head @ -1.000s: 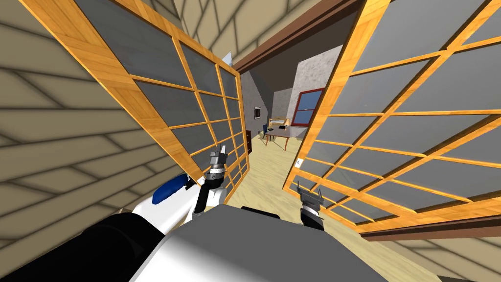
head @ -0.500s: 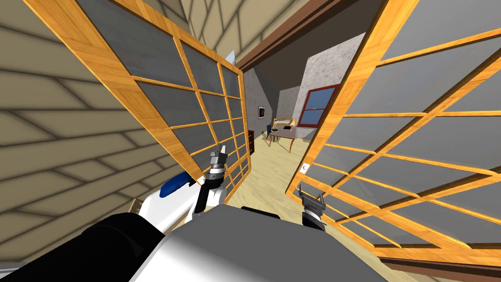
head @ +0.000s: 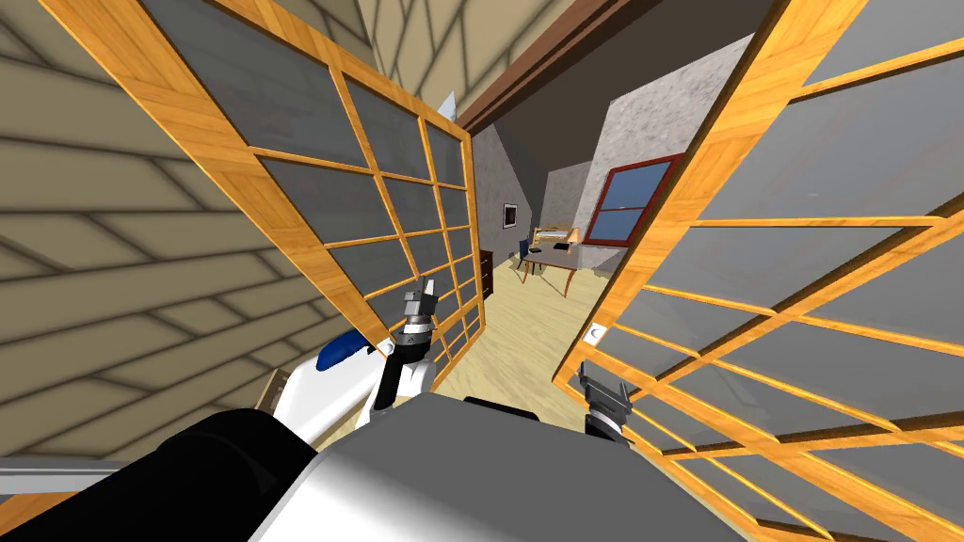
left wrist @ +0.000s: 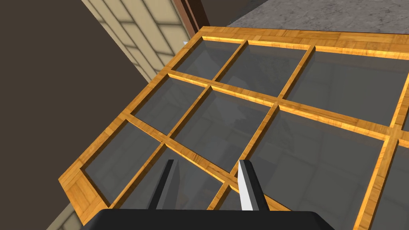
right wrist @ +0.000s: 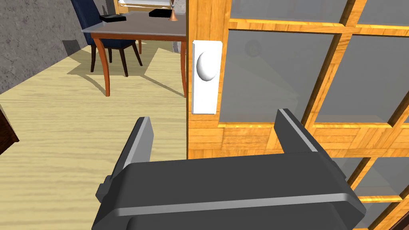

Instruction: Pull the door open

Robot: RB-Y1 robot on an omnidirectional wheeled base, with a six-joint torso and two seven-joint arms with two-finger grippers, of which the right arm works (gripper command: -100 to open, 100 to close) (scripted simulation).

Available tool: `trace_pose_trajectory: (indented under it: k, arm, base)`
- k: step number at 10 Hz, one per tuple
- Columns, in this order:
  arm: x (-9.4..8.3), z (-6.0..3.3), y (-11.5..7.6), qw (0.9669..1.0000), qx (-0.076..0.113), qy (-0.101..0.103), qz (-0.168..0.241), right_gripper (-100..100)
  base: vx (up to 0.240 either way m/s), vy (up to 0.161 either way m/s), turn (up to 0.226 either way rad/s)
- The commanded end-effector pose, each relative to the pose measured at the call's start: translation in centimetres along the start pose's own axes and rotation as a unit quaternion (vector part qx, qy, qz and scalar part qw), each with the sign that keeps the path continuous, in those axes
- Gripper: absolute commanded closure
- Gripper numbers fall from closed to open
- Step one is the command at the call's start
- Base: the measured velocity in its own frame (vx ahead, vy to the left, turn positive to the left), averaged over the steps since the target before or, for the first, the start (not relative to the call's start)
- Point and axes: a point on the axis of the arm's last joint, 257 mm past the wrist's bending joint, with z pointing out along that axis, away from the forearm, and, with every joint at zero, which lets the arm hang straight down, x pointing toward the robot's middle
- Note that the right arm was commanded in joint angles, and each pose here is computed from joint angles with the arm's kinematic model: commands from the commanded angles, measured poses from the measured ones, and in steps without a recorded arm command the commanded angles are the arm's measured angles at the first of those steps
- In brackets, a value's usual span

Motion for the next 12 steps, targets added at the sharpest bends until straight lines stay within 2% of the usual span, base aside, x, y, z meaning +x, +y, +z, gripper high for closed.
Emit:
trace_pose_trajectory:
  k: [1, 6, 7, 8, 12]
  arm:
    - [-1.0, -0.30, 1.0, 0.9998, -0.010, -0.011, 0.014, -100]
    - [-3.4, -0.84, 3.5, 0.9980, -0.036, -0.032, 0.040, -100]
    - [-3.2, -0.86, 3.2, 0.9983, -0.033, -0.031, 0.037, -100]
    - [-3.6, -0.76, 4.5, 0.9982, -0.033, -0.031, 0.038, -100]
    - [-4.0, -0.56, 6.7, 0.9982, -0.032, -0.032, 0.039, -100]
  base:
    - [0.073, -0.064, 0.158]
    - [0.089, -0.095, 0.130]
    - [0.042, -0.038, 0.019]
    - [0.131, 0.002, -0.010]
    - [0.139, 0.011, -0.004]
